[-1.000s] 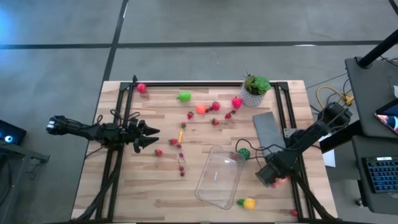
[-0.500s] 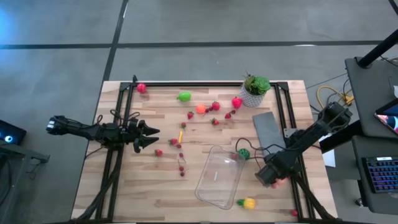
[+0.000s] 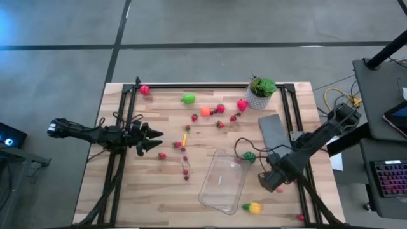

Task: Pick and placing Produce into tupperware
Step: Put the pink peach into the transparent basket

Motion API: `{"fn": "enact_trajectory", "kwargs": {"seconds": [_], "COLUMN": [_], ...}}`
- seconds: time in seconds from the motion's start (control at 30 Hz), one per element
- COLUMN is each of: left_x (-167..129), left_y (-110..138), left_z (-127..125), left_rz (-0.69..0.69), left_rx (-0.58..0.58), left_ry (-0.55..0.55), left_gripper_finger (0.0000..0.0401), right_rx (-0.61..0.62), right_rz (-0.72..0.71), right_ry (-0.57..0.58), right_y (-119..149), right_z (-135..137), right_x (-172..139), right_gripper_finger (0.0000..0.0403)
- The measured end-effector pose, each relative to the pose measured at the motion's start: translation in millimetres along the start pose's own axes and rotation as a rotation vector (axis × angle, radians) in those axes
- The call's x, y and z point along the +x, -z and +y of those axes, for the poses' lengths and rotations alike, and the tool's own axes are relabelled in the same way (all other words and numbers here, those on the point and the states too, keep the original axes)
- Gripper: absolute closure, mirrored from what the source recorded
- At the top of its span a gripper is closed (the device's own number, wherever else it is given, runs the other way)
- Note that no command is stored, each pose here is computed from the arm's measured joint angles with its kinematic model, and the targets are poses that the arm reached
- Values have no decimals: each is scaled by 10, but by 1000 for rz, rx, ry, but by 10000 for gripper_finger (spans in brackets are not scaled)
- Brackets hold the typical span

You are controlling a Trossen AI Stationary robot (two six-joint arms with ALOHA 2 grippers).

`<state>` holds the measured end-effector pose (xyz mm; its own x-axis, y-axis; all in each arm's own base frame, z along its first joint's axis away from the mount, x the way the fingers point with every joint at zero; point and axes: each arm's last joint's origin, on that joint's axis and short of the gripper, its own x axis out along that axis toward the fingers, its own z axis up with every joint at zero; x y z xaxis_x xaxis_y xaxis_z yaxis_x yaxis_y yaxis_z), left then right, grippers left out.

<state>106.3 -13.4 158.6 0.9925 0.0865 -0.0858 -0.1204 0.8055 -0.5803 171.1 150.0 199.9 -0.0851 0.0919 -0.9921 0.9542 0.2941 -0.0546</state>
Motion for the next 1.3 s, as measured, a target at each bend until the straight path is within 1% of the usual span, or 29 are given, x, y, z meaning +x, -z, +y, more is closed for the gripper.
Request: {"fn": "enact_trajectory", "kwargs": {"seconds": [0.13,0.23,0.37,0.53,0.63,0.73,0.83,1.07,1.3], "left_x": [0,0,0,0,0,0,0,0,0], "left_y": [0,0,0,0,0,0,1,0,-1], "left_z": [0,0,0,0,0,0,0,0,0], "left_rz": [0,0,0,0,0,0,0,0,-1], "left_rx": [0,0,0,0,0,0,0,0,0], "left_ry": [0,0,0,0,0,0,-1,0,0], "left_gripper_finger": [134,134,134,134,134,134,134,134,134], "right_rx": [-2,-37,-75,-139,-178,-185,-173,-171,-274], "right_rz": [-78,-157,-244,-286,-290,-291,-290,-289,-312], "right_ry": [-55,-145,-231,-288,-347,-412,-439,-439,-435], "right_y": [29,39,-50,-215,-295,-354,-389,-403,-401], "right_z": [64,143,256,380,468,547,579,583,592], "right_x": [-225,-388,-568,-721,-767,-778,-761,-736,-740], "right_gripper_finger": [165,162,164,165,165,165,165,165,165]}}
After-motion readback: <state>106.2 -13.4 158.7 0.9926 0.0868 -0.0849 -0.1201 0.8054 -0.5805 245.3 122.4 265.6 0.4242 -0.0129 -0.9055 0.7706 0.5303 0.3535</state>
